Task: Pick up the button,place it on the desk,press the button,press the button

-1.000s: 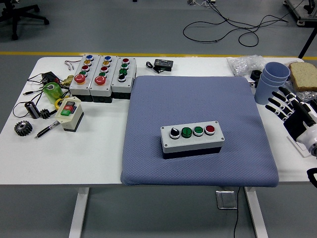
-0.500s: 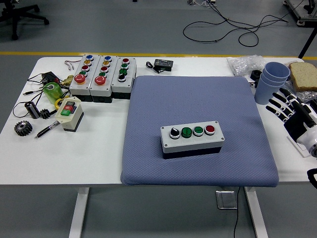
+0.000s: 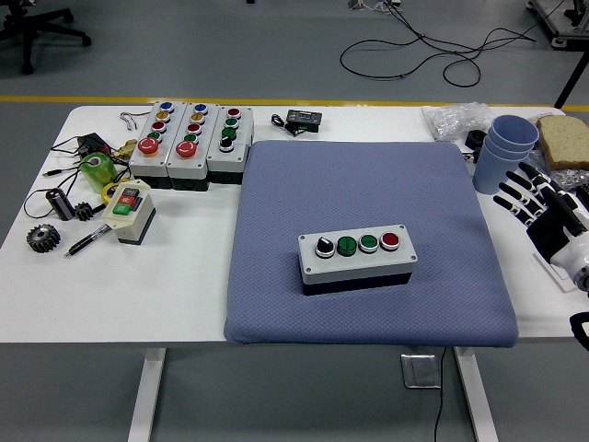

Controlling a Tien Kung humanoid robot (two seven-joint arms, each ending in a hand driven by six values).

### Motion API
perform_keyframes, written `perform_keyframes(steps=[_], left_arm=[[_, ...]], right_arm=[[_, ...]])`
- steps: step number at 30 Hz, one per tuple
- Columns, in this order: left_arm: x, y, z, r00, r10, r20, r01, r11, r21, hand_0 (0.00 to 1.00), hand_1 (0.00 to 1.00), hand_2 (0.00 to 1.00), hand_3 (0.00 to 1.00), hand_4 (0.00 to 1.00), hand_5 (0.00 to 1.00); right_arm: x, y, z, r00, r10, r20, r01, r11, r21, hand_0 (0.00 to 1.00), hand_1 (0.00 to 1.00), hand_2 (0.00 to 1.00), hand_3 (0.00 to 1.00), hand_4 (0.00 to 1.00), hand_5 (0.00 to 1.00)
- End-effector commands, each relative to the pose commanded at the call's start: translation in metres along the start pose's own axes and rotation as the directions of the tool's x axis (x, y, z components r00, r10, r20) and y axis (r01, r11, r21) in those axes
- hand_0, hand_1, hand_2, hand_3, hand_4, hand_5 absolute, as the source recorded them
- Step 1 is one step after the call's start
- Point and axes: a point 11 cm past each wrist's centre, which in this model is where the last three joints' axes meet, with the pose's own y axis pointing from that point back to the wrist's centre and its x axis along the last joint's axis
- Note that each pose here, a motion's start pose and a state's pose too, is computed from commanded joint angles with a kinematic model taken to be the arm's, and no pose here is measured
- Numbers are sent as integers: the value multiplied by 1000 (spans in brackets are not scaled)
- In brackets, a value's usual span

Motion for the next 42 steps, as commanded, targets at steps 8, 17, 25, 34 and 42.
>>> perform_keyframes(steps=[8, 17, 25, 34, 42], left_arm=[[0, 0, 0, 1000, 1, 3, -1, 1000, 1, 603, 642, 690, 561, 412, 764], [-1, 0, -2, 1000, -2, 11, 2, 1000, 4, 603, 640, 690, 561, 411, 764], [-2, 0, -5, 1000, -5, 16, 5, 1000, 7, 603, 640, 690, 561, 410, 763], [-1, 0, -2, 1000, -2, 7, 2, 1000, 2, 602, 641, 689, 561, 410, 762], [0, 0, 1, 1000, 1, 2, -1, 1000, -2, 602, 641, 690, 561, 411, 760]], right_arm=[[0, 0, 0, 1000, -1, -3, 1, 1000, -2, 655, 604, 630, 611, 683, 304], [0, 1, 2, 1000, -3, -4, 3, 1000, -6, 656, 603, 630, 611, 682, 304], [-1, 1, 3, 1000, -6, -3, 6, 1000, -8, 655, 598, 630, 613, 683, 306], [-2, 0, 2, 1000, -7, -3, 7, 1000, -5, 650, 595, 630, 613, 684, 306], [-3, -1, 1, 1000, -10, 2, 10, 1000, -1, 649, 594, 630, 613, 685, 306]])
